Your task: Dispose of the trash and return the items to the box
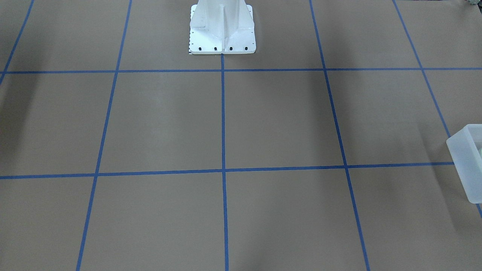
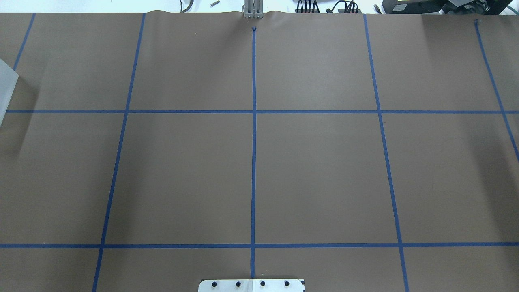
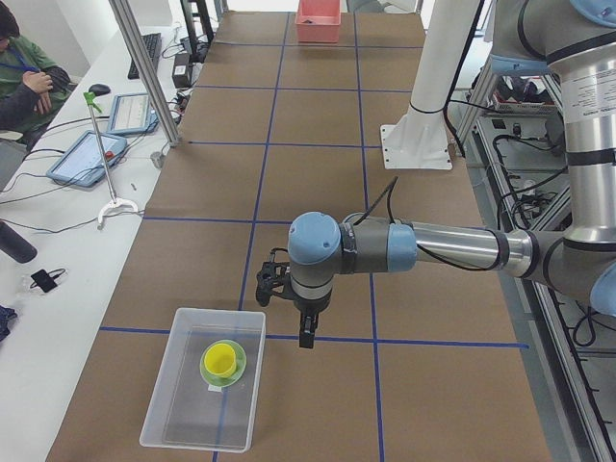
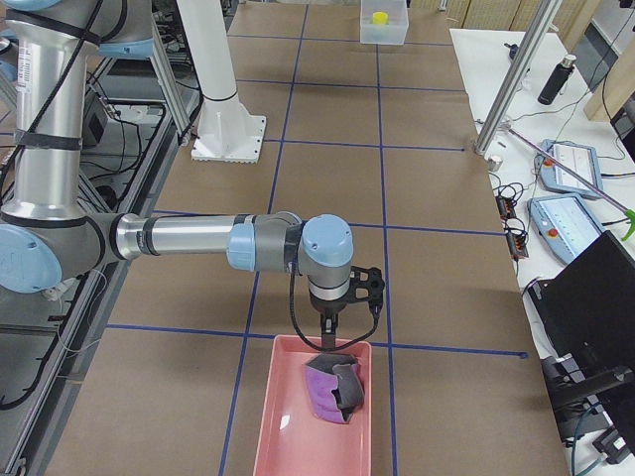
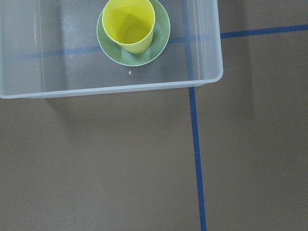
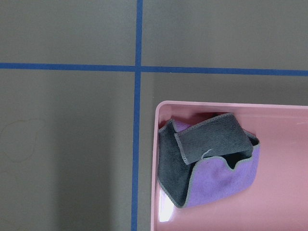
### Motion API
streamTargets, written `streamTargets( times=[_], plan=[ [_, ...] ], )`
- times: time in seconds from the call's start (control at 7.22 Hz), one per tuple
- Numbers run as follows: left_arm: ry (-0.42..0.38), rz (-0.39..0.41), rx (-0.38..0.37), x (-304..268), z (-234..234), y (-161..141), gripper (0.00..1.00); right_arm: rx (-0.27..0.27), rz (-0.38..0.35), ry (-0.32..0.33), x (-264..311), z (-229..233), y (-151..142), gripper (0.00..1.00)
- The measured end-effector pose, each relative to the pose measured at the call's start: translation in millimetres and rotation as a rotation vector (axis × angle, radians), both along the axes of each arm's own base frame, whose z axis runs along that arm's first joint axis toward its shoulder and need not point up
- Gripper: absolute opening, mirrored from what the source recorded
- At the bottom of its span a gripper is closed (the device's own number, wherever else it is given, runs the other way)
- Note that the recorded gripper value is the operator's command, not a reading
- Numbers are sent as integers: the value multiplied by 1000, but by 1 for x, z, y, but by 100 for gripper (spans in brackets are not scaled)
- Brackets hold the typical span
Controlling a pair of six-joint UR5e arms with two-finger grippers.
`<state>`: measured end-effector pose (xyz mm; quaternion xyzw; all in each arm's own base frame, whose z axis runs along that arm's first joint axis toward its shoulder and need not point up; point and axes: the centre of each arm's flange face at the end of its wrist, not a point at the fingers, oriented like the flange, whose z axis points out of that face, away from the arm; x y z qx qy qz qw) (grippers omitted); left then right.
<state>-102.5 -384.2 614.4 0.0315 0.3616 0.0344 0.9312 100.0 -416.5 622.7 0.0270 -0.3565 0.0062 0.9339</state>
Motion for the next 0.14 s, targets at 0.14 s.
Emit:
streamTargets(
  times=[0.14],
  plan=[
    [0, 0, -2, 0, 1, 0, 99, 0, 0, 0, 0, 0, 0, 100]
  ],
)
